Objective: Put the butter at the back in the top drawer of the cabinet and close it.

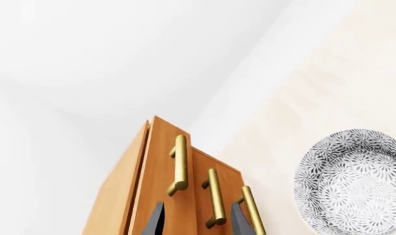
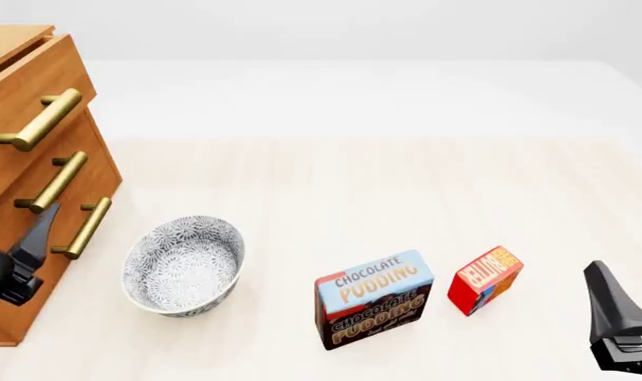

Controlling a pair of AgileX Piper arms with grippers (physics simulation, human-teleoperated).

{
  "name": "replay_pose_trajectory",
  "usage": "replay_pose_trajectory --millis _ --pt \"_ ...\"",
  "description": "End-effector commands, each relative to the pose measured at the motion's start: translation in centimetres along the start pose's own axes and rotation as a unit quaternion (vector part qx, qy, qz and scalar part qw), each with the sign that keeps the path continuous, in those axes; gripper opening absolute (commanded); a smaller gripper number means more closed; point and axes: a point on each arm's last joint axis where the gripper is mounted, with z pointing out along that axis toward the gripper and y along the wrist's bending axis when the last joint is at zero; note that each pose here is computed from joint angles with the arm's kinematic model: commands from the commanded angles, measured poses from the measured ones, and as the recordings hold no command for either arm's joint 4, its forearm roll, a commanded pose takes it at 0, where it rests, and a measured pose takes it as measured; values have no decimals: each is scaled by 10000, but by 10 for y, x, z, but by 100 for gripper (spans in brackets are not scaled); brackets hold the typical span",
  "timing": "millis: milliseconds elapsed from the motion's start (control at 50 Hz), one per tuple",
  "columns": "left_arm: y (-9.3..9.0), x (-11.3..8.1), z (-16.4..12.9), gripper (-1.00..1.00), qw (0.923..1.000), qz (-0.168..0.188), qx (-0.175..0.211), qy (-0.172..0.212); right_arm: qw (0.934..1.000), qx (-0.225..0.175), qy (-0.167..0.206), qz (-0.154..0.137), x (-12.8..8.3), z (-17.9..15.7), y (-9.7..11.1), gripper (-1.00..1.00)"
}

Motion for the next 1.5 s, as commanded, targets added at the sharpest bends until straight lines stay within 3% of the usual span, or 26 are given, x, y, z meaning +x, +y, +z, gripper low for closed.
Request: replay_pose_trajectory --millis 20,100,280,560,1500 --pt "2 -1 9 100 9998 221 6 5 10000 0 0 0 0 0 0 100" --pt "-6 3 12 100 9991 424 50 -7 10000 0 0 0 0 0 0 100" --pt "-4 3 17 100 9985 537 52 7 10000 0 0 0 0 0 0 100" --pt "9 0 17 100 9980 603 -141 138 10000 0 0 0 0 0 0 100" --pt "5 10 31 100 9947 951 -122 372 10000 0 0 0 0 0 0 100"
